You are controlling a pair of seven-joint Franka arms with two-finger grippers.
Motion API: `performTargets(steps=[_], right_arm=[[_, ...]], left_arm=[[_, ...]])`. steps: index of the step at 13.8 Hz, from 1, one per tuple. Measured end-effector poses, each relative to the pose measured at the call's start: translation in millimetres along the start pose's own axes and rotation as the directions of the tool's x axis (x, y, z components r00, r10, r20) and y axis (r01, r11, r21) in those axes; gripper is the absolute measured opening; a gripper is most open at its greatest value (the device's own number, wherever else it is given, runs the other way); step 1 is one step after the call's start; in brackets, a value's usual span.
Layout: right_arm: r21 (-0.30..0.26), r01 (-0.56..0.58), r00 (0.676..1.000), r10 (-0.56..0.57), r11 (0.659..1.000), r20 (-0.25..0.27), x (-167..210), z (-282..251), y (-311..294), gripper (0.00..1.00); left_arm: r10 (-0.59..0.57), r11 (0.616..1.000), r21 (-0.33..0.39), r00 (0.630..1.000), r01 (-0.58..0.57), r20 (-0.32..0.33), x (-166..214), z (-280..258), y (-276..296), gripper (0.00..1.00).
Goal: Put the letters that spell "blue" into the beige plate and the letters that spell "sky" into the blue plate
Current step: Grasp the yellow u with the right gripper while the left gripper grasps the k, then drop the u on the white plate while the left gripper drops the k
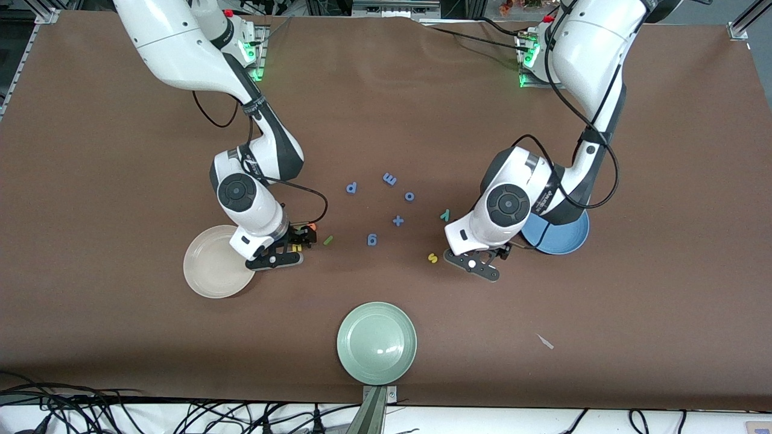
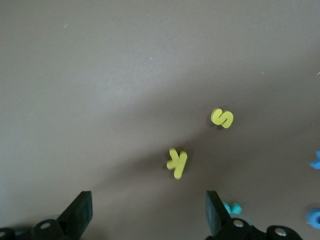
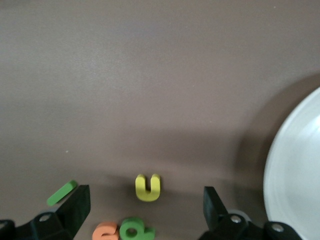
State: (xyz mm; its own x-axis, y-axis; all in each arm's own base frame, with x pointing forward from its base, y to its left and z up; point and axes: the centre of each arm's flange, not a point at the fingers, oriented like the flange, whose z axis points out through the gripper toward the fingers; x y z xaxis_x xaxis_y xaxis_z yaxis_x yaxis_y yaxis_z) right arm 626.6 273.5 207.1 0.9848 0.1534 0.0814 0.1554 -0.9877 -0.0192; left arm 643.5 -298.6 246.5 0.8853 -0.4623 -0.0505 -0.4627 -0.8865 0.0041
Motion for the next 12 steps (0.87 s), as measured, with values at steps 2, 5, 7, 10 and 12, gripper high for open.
performTargets(steps=[2, 5, 7, 10, 12], right_arm=[[-0.002, 0.006, 1.000, -0.006, 1.000, -0.014, -0.1, 10.5, 0.8, 1.00], [-0.002, 0.007, 1.000, -0.007, 1.000, -0.015, -1.7, 21.1, 1.3, 1.00], [0.001, 0.007, 1.000, -0.007, 1.000, -0.024, -2.8, 25.0, 1.4, 1.00], [0.003, 0.008, 1.000, -0.008, 1.000, -0.025, -9.1, 33.8, 2.6, 1.00], [0.002, 0.008, 1.000, -0.008, 1.000, -0.021, -11.4, 36.2, 3.3, 1.00]], left_arm=[[0.073, 0.997, -0.001, 0.997, -0.073, -0.031, -2.8, 27.7, -7.1, 1.00], [0.109, 0.994, -0.008, 0.994, -0.109, -0.031, -7.2, 62.6, -6.6, 1.00], [0.123, 0.992, -0.017, 0.992, -0.123, -0.025, -8.4, 68.6, 2.9, 1.00], [0.146, 0.989, -0.035, 0.989, -0.146, -0.021, -10.2, 71.0, 21.3, 1.00], [0.149, 0.988, -0.037, 0.989, -0.150, -0.017, -11.6, 72.9, 23.8, 0.97]])
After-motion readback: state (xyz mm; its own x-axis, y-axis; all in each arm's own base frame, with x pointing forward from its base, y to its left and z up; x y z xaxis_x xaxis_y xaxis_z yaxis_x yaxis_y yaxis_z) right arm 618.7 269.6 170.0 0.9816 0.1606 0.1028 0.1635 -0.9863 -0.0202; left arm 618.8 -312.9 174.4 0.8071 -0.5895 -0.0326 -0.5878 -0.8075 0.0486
